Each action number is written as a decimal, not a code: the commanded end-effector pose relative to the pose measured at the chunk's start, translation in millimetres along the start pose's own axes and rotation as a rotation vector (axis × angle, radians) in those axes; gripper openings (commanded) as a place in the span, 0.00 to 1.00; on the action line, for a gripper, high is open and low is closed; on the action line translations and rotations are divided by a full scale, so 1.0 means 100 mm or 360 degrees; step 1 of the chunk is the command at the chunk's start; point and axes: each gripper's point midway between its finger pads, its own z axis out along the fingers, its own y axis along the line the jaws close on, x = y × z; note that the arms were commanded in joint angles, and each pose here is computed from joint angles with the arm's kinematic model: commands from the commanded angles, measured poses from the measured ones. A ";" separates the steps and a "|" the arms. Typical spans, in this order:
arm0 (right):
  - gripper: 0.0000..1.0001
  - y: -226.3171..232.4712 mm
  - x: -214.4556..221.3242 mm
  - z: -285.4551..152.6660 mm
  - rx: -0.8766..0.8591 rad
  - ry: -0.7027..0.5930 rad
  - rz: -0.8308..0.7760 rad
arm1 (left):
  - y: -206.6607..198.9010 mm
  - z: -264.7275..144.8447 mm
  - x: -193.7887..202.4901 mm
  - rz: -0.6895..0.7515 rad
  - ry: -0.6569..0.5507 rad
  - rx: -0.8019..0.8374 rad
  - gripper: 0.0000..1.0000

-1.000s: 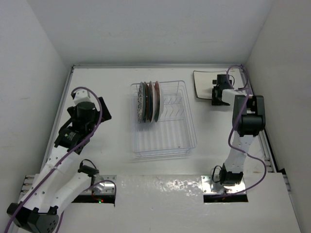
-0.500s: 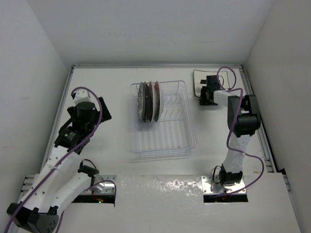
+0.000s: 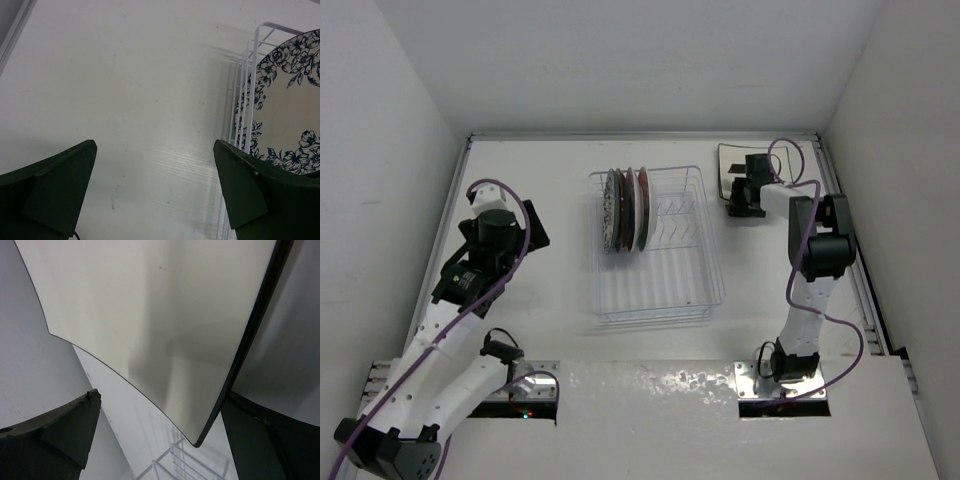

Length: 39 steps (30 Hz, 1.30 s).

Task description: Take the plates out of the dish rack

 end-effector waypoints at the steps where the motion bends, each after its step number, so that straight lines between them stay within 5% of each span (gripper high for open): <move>1: 0.99 -0.08 0.10 0.03 0.0091 0.0064 -0.0017 | -0.04 -0.01 -0.10 -0.0019 -0.0062 0.0033 1.00; 39: 0.99 0.67 0.07 0.09 -0.0103 0.0157 -0.0025 | 0.00 0.04 -0.06 -0.0009 -0.0037 -0.0021 1.00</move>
